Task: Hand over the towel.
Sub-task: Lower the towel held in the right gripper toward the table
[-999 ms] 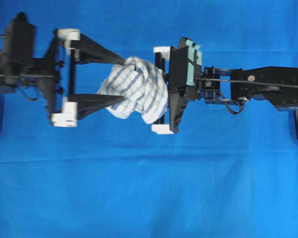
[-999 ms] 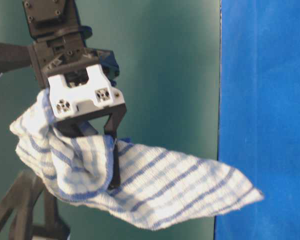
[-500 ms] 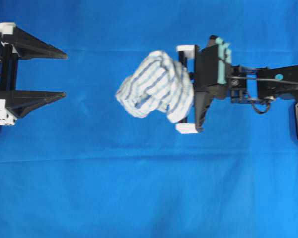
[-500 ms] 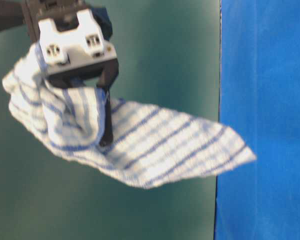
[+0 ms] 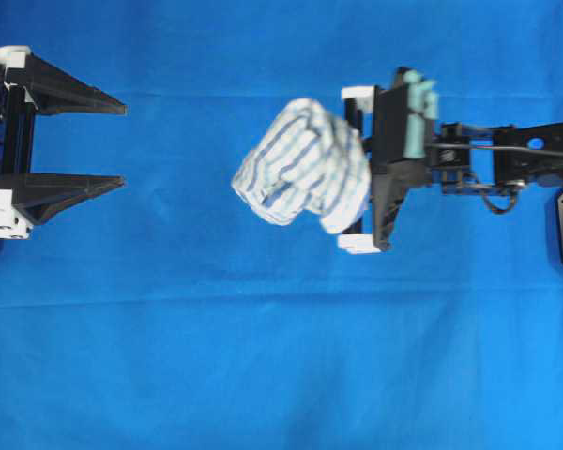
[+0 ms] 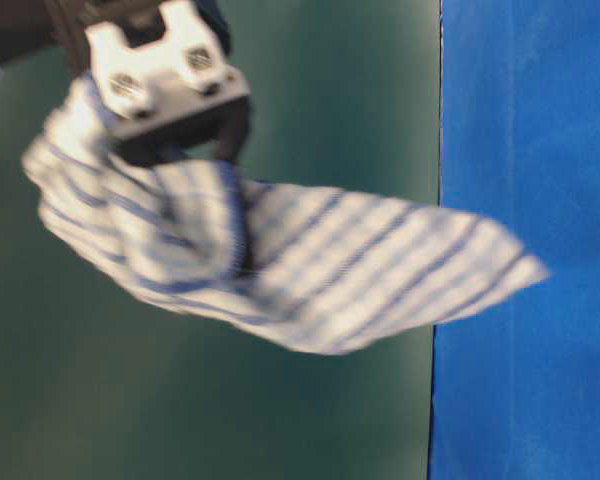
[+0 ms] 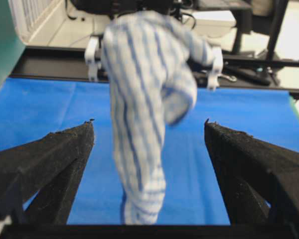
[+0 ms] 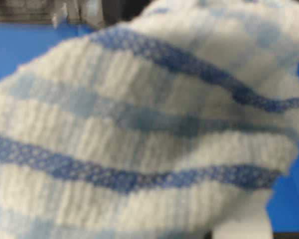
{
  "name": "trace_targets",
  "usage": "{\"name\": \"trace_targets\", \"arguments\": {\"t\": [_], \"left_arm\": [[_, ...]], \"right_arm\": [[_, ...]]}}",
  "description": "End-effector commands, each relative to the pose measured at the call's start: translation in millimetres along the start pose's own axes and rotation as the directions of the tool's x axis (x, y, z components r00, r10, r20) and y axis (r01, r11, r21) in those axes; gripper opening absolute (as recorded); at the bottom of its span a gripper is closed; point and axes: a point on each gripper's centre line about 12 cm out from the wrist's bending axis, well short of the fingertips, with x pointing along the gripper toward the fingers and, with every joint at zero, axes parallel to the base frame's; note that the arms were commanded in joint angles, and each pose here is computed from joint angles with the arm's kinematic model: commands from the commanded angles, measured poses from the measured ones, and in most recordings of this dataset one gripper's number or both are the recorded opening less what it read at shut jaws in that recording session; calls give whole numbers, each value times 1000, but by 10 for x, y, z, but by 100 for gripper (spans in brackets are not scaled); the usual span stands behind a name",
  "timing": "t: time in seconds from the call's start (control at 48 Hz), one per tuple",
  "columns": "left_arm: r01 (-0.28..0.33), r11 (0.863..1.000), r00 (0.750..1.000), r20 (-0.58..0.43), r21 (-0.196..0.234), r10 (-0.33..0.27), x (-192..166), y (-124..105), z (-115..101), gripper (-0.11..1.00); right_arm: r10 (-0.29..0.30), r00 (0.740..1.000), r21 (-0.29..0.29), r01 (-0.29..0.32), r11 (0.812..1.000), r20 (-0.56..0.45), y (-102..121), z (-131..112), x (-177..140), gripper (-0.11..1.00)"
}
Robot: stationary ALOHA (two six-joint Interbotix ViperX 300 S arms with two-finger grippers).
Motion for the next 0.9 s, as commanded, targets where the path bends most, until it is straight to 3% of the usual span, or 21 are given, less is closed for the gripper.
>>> {"name": "trace_targets", "arguments": {"t": [0.0,0.146,0.291,0.562,0.874], "left_arm": [[3,1000,1000,26,3,-3,16,-9,67,94],[3,1000,1000,18,3,-3,26,-8,45,94],[3,1000,1000,17,3,-3,36,-8,41,94],[3,1000,1000,11,3,-3,47,-8,26,94],[3,1000,1000,6,4,-3,52,-7,12,94]], "right_arm": [[-1,998,5,1,1000,-58,1,41,110,3],[-13,976,8,15,1000,-216,-52,-193,368,3],[-19,936,9,23,1000,-352,-85,-547,597,3],[-23,877,71,64,995,-479,-121,-1087,836,3],[-22,857,78,73,994,-515,-121,-1171,827,3]]}}
